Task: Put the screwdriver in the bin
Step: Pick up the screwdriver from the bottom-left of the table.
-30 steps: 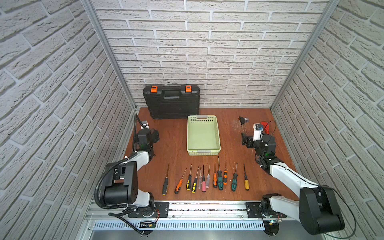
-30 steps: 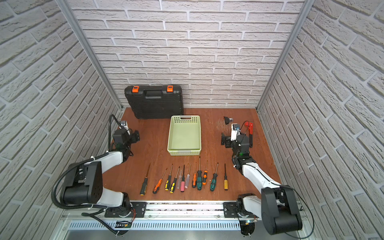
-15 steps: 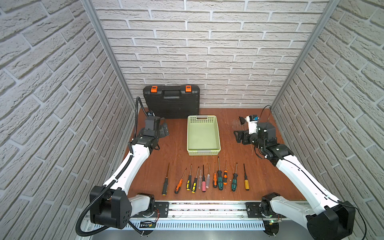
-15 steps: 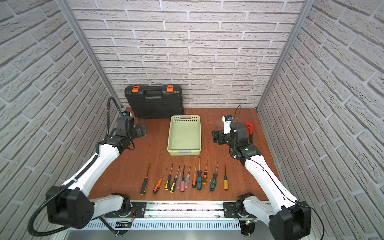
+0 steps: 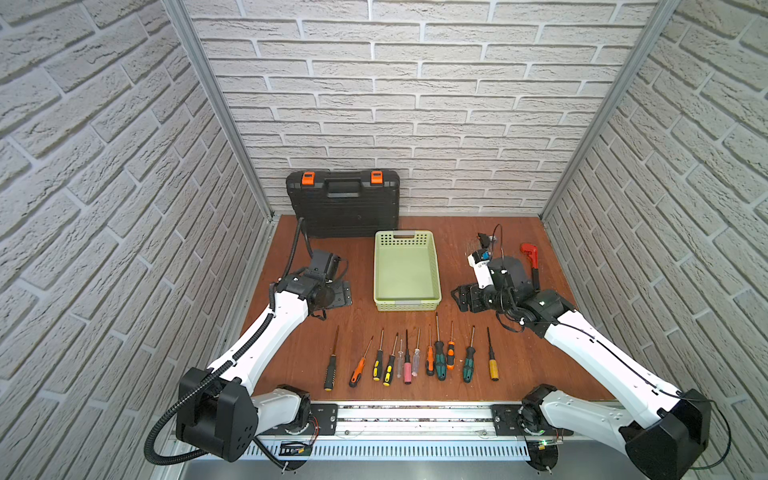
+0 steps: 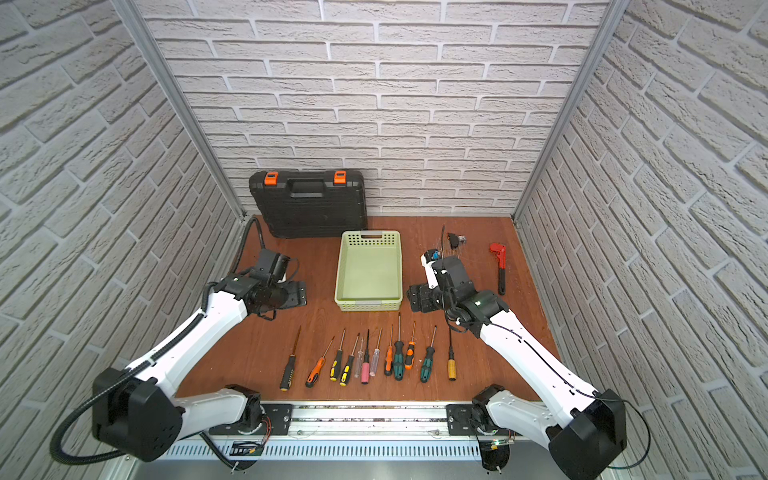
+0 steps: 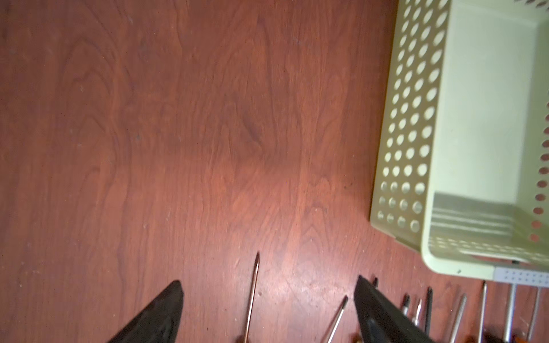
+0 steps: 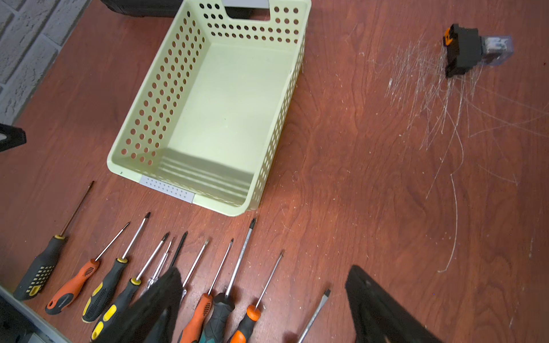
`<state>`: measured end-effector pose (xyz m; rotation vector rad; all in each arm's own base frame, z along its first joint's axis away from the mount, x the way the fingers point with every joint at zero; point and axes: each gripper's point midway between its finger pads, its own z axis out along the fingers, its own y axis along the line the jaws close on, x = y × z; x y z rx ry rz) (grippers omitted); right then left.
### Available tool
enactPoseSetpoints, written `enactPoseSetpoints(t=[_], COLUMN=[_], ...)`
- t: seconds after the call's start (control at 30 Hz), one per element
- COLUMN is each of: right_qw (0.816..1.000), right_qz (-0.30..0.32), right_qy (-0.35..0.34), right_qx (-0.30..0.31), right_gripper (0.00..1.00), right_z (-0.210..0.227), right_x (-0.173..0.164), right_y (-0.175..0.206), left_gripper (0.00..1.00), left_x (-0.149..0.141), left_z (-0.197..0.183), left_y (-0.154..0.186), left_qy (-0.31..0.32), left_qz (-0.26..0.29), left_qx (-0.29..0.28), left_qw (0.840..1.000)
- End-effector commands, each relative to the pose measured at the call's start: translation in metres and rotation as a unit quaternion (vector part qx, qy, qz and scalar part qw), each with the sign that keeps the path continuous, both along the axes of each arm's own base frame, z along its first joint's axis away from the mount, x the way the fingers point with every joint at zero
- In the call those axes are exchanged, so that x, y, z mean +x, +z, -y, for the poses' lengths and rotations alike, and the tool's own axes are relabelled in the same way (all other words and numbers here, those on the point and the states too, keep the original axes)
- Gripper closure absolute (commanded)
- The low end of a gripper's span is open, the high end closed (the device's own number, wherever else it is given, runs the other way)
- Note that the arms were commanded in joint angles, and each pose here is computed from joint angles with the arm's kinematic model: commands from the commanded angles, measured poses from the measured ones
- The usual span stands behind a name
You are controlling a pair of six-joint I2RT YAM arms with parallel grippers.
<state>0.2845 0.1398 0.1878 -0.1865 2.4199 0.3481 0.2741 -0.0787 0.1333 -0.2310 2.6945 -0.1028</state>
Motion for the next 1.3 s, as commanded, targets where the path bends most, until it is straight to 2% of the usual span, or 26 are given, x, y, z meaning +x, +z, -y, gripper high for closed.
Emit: enactPoseSetpoints(t=[0.0, 0.1, 0.23, 0.53, 0.77, 0.97, 1.23, 1.27], right_qw=[1.0, 1.0, 0.999, 0.998, 0.997, 0.997, 0.997, 0.997], right_qz=[-0.009, -0.009, -0.007, -0.016, -0.019, -0.006, 0.026, 0.026], right_qy=[-0.002, 0.01, 0.022, 0.035, 0.04, 0.036, 0.038, 0.037], right_qx=[0.004, 0.019, 0.037, 0.048, 0.057, 0.064, 0.057, 0.056], right_gripper=[0.13, 0.13, 0.13, 0.14, 0.15, 0.17, 0.17, 0.17], right_z=[0.0, -0.009, -0.02, -0.035, -0.043, -0.046, -0.045, -0.045], right_x=[-0.008, -0.005, 0.003, 0.018, 0.026, 0.032, 0.041, 0.042], right_y=[-0.008, -0.014, -0.012, -0.015, -0.015, -0.01, 0.011, 0.011], left_gripper=[0.15, 0.26, 0.28, 0.33, 0.37, 0.53, 0.93, 0.95], left_x=[-0.044, -0.073, -0.1, -0.14, -0.146, -0.151, -0.149, -0.148], left_z=[0.003, 0.013, 0.01, 0.007, 0.001, 0.005, 0.016, 0.016], left_y=[-0.024, -0.05, -0.064, -0.103, -0.113, -0.127, -0.133, -0.132], left_qy=[0.021, 0.031, 0.047, 0.061, 0.063, 0.065, 0.066, 0.065], left_qz=[-0.073, -0.122, -0.148, -0.195, -0.2, -0.21, -0.214, -0.213], left_qx=[-0.008, -0.018, 0.003, -0.012, -0.001, -0.015, -0.041, -0.041], left_qw=[0.997, 0.992, 0.988, 0.979, 0.978, 0.975, 0.974, 0.974])
